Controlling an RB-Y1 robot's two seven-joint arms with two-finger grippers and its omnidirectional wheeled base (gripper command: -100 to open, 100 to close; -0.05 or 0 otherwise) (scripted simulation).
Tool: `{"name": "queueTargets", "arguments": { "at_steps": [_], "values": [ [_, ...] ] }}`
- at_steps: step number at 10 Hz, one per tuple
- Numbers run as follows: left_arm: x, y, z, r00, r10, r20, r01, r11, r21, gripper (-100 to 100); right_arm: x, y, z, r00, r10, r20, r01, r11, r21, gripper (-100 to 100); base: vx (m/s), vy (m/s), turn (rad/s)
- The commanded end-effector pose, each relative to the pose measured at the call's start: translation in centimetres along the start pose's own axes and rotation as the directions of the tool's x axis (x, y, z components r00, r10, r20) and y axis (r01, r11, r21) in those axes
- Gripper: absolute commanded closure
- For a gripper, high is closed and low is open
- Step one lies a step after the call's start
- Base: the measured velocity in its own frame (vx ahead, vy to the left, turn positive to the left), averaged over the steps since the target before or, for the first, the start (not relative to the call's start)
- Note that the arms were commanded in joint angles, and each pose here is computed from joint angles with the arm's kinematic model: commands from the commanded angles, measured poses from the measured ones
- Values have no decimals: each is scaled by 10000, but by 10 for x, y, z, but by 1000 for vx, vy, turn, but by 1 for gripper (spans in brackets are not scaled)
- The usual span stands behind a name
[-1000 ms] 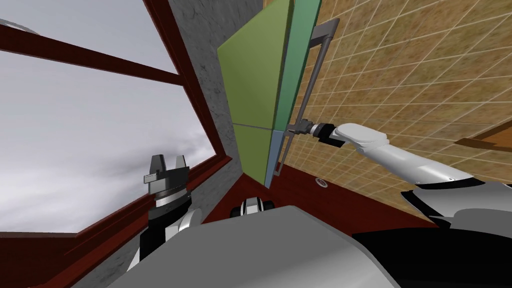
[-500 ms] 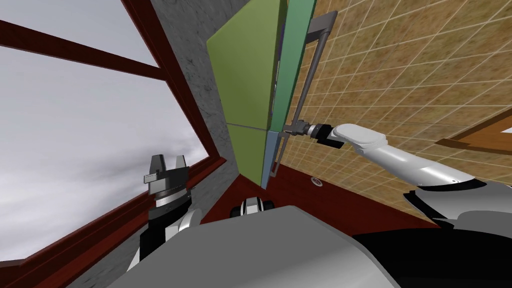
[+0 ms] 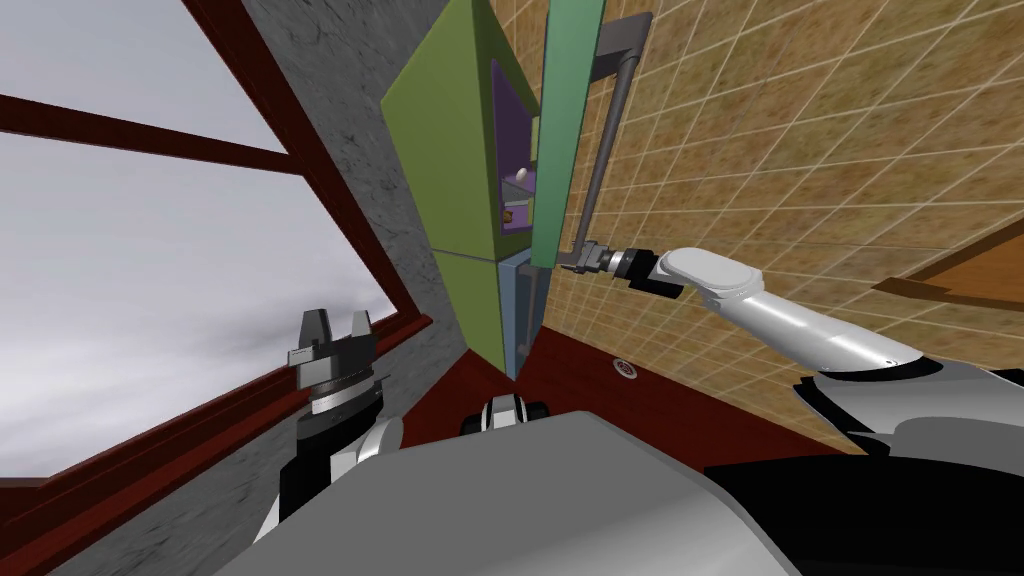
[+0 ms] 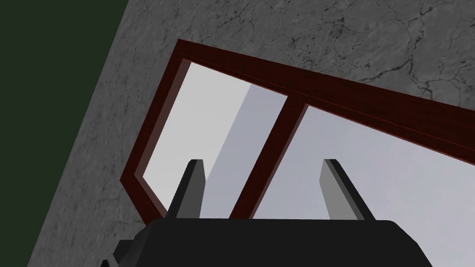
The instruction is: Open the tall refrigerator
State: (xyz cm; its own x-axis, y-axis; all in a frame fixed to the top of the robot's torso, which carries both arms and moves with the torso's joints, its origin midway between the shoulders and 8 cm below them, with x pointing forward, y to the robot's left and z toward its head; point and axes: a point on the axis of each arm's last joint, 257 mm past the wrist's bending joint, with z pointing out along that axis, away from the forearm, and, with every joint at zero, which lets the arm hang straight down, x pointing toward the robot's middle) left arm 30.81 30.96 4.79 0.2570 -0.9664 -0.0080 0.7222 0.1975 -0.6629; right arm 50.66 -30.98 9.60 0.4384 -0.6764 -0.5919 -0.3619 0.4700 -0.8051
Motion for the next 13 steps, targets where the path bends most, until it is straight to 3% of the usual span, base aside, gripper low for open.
{"name": "queueTargets", "arguments": {
  "at_steps": [1,3,4,5,6,13],
  "values": [
    [0,0,0,10000,-1,1,1,10000,0,0,-24,3,3,9988,-141,470,145,9999,-90,100,-78,-300,47],
    [0,0,0,10000,-2,1,2,10000,1,0,-47,18,7,9949,-177,991,223,9987,-459,100,-22,-378,113],
    [0,0,0,10000,0,0,0,10000,1,0,-47,18,7,9949,-177,991,223,9987,-459,100,-42,-327,43],
    [0,0,0,10000,-2,1,2,10000,0,0,-59,26,8,9920,-193,1251,275,9976,-641,100,-53,-248,34],
    [0,0,0,10000,-2,2,2,10000,0,0,-50,30,6,9944,-94,1052,173,9970,-749,100,-16,-122,14],
    [0,0,0,10000,0,1,0,10000,-1,0,-112,71,6,9682,8,2501,419,9853,-1654,100,44,-336,91]
  ]
}}
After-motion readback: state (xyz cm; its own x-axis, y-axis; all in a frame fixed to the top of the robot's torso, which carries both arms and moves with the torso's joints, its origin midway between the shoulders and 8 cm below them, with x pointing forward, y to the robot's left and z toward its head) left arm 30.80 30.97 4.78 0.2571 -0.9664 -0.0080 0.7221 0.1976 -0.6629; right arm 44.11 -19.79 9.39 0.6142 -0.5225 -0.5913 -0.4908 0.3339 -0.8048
